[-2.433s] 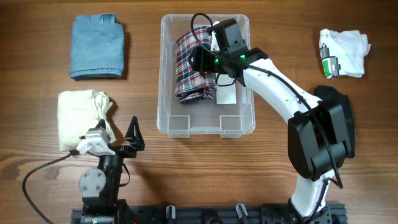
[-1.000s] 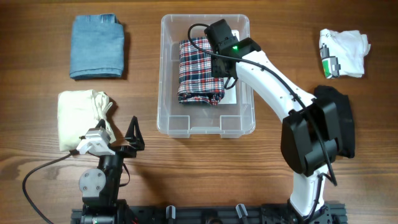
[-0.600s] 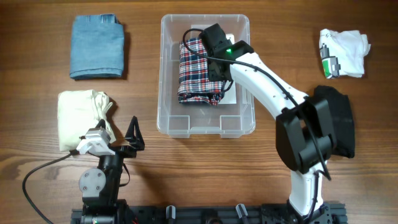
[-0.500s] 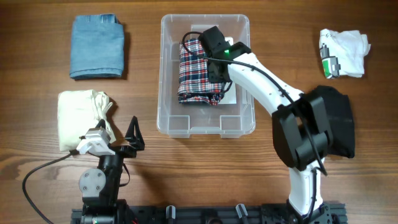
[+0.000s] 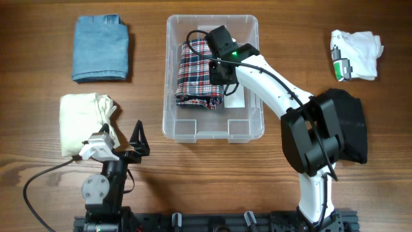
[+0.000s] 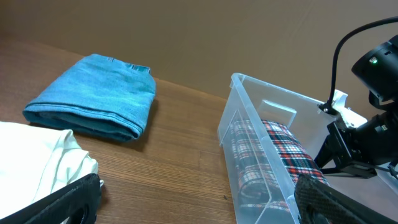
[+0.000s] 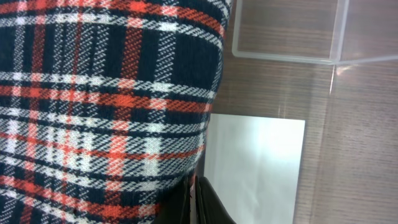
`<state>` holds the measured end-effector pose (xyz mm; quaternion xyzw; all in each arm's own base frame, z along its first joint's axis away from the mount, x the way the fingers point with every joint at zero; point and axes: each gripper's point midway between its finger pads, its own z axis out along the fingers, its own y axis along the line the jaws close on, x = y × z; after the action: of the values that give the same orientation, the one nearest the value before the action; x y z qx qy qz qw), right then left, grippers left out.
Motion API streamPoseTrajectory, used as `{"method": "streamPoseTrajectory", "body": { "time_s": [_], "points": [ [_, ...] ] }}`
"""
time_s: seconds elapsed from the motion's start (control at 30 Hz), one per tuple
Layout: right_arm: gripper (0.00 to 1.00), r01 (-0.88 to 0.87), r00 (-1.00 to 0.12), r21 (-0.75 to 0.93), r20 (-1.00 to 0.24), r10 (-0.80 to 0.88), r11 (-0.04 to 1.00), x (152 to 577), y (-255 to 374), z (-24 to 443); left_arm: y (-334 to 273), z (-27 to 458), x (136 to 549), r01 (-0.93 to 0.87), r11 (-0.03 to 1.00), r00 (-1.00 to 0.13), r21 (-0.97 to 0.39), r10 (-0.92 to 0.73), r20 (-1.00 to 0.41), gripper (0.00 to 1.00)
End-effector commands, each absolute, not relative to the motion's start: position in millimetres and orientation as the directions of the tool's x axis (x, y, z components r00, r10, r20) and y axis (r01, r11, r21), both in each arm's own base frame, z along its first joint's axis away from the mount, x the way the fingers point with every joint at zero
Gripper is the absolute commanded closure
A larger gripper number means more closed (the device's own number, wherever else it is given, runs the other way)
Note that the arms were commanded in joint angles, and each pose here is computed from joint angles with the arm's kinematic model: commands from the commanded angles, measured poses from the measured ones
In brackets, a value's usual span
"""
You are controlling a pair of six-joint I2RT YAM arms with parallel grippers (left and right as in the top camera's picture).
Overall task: Pack container
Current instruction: 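Press the plaid shirt flat in the bin and release it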
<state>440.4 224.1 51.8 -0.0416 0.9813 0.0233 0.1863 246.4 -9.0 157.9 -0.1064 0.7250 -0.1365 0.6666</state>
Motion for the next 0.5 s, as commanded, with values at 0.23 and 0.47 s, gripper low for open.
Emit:
{"method": "streamPoseTrajectory", "body": {
  "time_s": [0.23,0.47],
  "points": [
    [0.94,-0.125,-0.909,0.082,-0.409,-0.081,0.989,452.4,240.4,54.6,-6.2,154.7,246.5,0.013,0.942,-0.093,-0.335,-0.332,-0.939,0.0],
    [0.91,-0.19,-0.897,0.089,-0.421,-0.136,0.978,453.8,246.9,56.3,-6.1,154.7,246.5,0.012,0.942,-0.093,-0.335,-0.332,-0.939,0.0]
  ]
}}
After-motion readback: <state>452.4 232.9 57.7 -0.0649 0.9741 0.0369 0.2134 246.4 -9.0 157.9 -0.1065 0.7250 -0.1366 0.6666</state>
